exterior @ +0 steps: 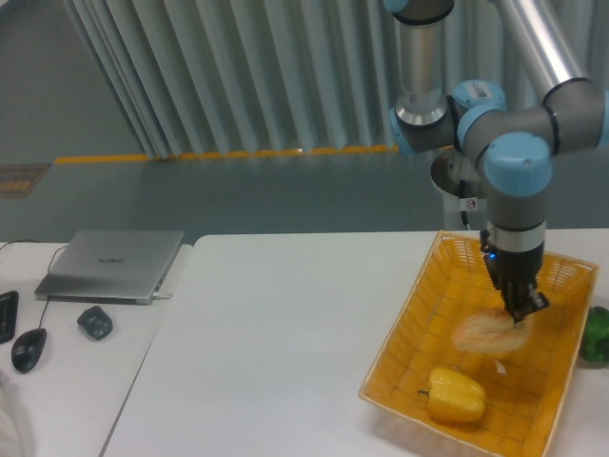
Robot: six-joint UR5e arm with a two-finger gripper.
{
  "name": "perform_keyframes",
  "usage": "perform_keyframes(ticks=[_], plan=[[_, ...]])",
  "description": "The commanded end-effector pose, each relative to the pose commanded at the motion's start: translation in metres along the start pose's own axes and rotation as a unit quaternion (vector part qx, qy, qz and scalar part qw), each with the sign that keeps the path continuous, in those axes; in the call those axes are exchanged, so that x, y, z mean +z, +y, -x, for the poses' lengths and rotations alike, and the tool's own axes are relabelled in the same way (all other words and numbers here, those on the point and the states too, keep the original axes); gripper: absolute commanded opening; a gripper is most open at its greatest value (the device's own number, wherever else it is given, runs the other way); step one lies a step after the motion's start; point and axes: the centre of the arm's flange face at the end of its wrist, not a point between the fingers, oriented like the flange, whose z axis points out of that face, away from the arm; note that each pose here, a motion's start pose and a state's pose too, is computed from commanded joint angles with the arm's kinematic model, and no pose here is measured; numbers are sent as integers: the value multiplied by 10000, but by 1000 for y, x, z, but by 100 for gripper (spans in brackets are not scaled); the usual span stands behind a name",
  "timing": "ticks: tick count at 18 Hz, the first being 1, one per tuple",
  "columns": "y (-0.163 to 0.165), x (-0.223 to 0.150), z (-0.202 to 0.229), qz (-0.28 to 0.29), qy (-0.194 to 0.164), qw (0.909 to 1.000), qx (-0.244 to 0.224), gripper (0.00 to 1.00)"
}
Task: Place the triangular bread on the table
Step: 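Lift the bread out of the basket and carry it past the basket rim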
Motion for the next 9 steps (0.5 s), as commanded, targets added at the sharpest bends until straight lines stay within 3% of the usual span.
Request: perform_keyframes(ticks=[2,5,9], plan=[[8,-1,5,-5,-18,10000,-45,2],[46,-3,24,17,-68,10000,-35,3],[83,0,59,32,-186,9992,-365,3]])
